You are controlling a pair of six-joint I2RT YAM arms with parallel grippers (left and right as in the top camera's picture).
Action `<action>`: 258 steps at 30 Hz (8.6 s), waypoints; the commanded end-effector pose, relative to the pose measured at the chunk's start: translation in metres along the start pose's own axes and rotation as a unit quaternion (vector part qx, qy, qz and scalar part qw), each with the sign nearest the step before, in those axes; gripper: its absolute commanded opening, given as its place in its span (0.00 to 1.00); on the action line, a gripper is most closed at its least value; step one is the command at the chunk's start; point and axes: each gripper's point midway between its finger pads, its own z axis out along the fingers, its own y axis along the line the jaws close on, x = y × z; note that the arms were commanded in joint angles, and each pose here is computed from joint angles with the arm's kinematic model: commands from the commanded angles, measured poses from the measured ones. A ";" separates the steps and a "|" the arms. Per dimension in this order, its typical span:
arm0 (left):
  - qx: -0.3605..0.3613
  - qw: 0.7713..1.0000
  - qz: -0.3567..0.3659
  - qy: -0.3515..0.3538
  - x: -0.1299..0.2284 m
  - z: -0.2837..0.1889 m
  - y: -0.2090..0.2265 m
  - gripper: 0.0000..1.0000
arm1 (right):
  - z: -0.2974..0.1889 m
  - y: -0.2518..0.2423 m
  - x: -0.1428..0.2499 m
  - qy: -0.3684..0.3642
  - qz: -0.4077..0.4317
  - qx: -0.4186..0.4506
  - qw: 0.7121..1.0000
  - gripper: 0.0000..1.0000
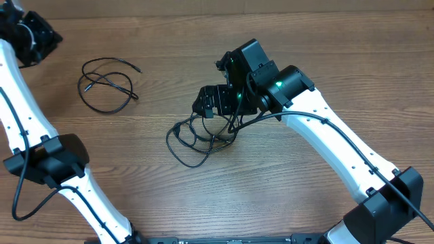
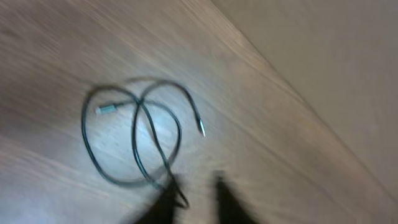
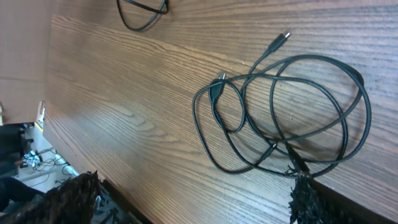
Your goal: Untangle cables
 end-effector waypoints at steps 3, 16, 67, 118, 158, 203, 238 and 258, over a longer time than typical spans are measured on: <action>-0.106 0.993 0.036 0.025 0.031 0.033 -0.004 0.04 | -0.001 0.002 -0.009 -0.011 -0.007 0.000 1.000 1.00; -0.249 0.968 0.021 0.025 0.056 0.094 0.031 0.04 | -0.001 0.000 -0.005 -0.003 -0.003 0.004 1.000 1.00; -0.338 0.937 -0.043 0.074 0.091 0.161 0.191 0.04 | 0.014 -0.006 -0.002 0.014 0.005 0.006 1.000 1.00; -0.077 0.996 -0.006 0.039 0.032 0.065 0.044 0.55 | 0.014 -0.004 -0.006 0.008 0.003 0.002 1.000 1.00; -0.220 0.965 -0.091 0.110 0.052 0.152 0.153 0.99 | 0.003 0.017 -0.029 -0.035 0.017 -0.022 0.999 1.00; -0.051 0.986 -0.104 0.116 0.035 0.140 0.080 0.05 | -0.053 -0.024 -0.060 -0.063 0.097 -0.082 0.990 1.00; 0.414 0.910 -0.006 -0.011 0.066 -0.059 -0.307 0.04 | -0.091 -0.061 -0.054 -0.040 0.111 -0.144 0.983 1.00; 0.494 0.868 0.024 -0.042 0.196 -0.087 -0.443 0.04 | -0.170 -0.143 -0.036 -0.100 0.201 -0.082 0.971 1.00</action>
